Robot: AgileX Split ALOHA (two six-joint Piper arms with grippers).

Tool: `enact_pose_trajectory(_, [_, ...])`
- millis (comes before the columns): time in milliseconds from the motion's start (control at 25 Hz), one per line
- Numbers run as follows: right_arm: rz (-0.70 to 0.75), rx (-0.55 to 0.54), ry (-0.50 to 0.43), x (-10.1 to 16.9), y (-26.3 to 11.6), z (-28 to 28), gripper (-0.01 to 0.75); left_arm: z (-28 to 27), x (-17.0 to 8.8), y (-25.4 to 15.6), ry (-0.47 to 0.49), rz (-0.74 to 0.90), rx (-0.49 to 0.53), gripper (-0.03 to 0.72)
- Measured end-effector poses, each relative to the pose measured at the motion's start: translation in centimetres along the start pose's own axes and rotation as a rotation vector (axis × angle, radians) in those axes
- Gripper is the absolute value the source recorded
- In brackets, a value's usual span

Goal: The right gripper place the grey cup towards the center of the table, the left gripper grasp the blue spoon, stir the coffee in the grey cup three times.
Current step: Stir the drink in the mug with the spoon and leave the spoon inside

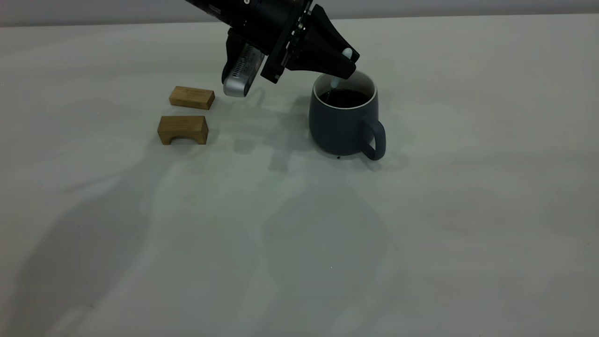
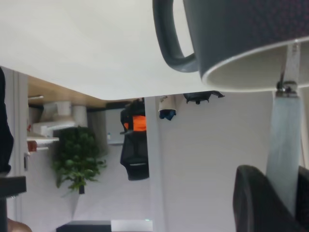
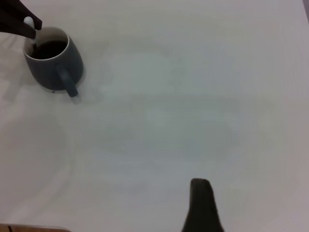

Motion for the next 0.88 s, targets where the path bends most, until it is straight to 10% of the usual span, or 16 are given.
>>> enact_pose_trajectory(320, [0.000,0.000,0.000,0.0,0.0,0.0,0.592,0.0,0.0,0.0,0.000,0.105,-0.001,0.191])
enact_pose_trajectory(880, [0.000,0.000,0.000,0.0,0.0,0.0,0.592,-1.1,0.5,-1.8,0.093,0.200,0.040,0.524])
Point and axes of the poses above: a point on each arm's last joint axis where the gripper is mounted, z pointing out along that axis toward the gripper, x along the wrist's bending axis when the last joint is at zero, y = z × x, the point moved 8 cm from there along z, pointing out along that axis toward the gripper, and after that the axes turned 9 degrees about z, right-handed, at the moved point
